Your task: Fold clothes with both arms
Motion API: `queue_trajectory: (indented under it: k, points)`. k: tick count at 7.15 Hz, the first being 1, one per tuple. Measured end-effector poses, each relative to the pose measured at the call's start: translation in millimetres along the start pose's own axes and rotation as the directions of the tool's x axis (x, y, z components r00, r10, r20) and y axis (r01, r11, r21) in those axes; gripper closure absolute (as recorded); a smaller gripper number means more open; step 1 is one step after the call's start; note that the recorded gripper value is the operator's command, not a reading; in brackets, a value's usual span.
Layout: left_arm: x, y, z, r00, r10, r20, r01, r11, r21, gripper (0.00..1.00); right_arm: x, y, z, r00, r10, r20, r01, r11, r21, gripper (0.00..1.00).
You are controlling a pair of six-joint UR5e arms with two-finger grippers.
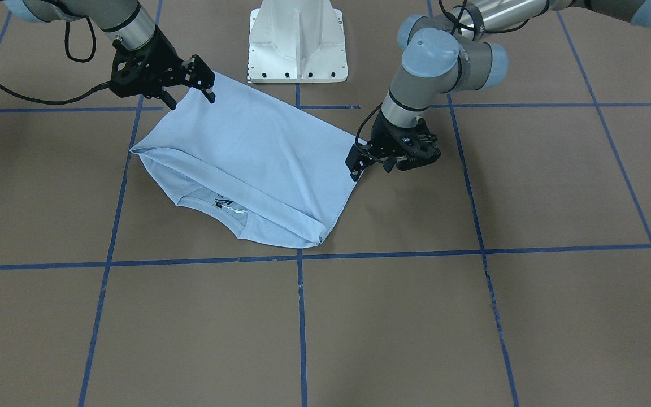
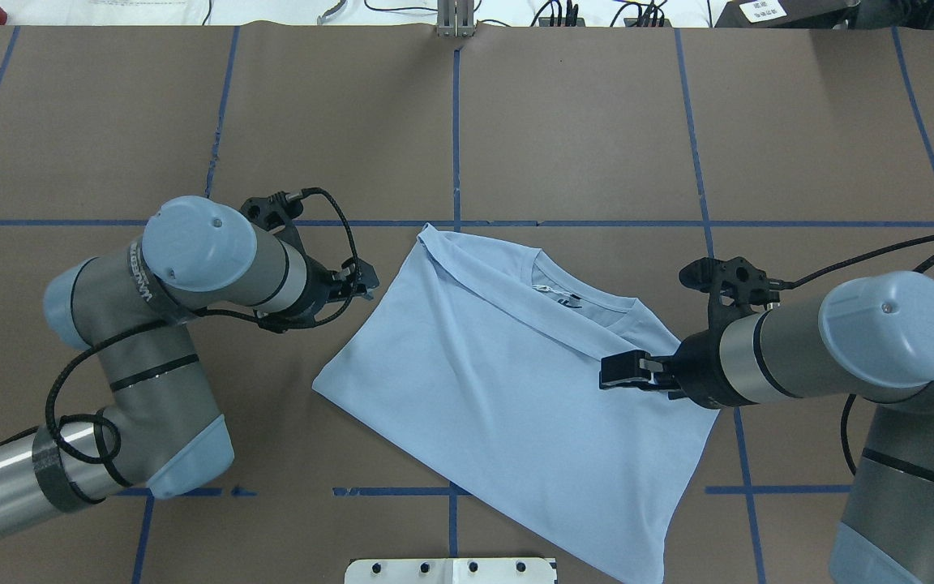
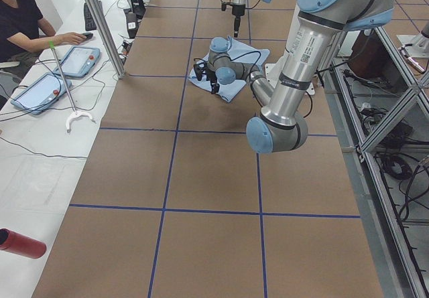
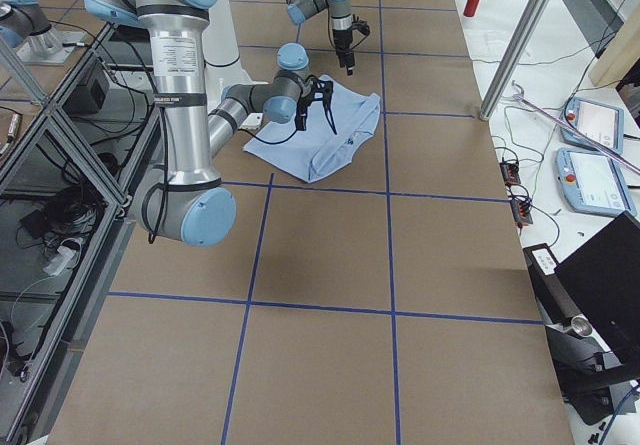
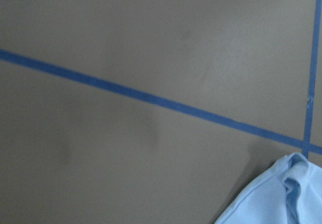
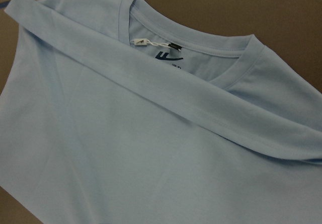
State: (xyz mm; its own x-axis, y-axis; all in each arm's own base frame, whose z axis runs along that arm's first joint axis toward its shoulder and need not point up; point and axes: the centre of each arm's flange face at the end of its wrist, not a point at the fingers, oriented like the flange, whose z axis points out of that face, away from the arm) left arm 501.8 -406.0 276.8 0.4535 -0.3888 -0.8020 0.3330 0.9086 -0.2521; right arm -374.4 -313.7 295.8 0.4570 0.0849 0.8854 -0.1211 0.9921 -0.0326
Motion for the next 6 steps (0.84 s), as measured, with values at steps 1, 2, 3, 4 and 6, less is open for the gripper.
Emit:
queue_trajectory:
  k: [1,2,3,4,6]
  points:
    - [-6,27,3,0.999,-0.040,0.029,0.041,0.999,-0.015,0.15,-4,-7,-3,1.000,0.003,0.009,-0.003,1.000,0.019,0.00]
    - [-11,48,7,0.996,-0.065,0.060,0.066,0.998,-0.018,0.15,-9,-11,-3,1.000,0.003,0.015,-0.003,1.000,0.027,0.00]
    - [-16,60,15,0.994,-0.073,0.082,0.074,0.997,-0.009,0.16,-12,-13,0,1.000,0.003,0.016,-0.004,1.000,0.031,0.00]
    - [-20,63,22,0.992,-0.077,0.098,0.078,0.997,0.000,0.18,-13,-14,2,1.000,0.004,0.014,-0.004,0.999,0.033,0.00]
    - [-24,61,33,0.989,-0.083,0.119,0.081,0.997,0.021,0.31,-12,-16,4,1.000,0.006,0.010,-0.007,0.999,0.034,0.00]
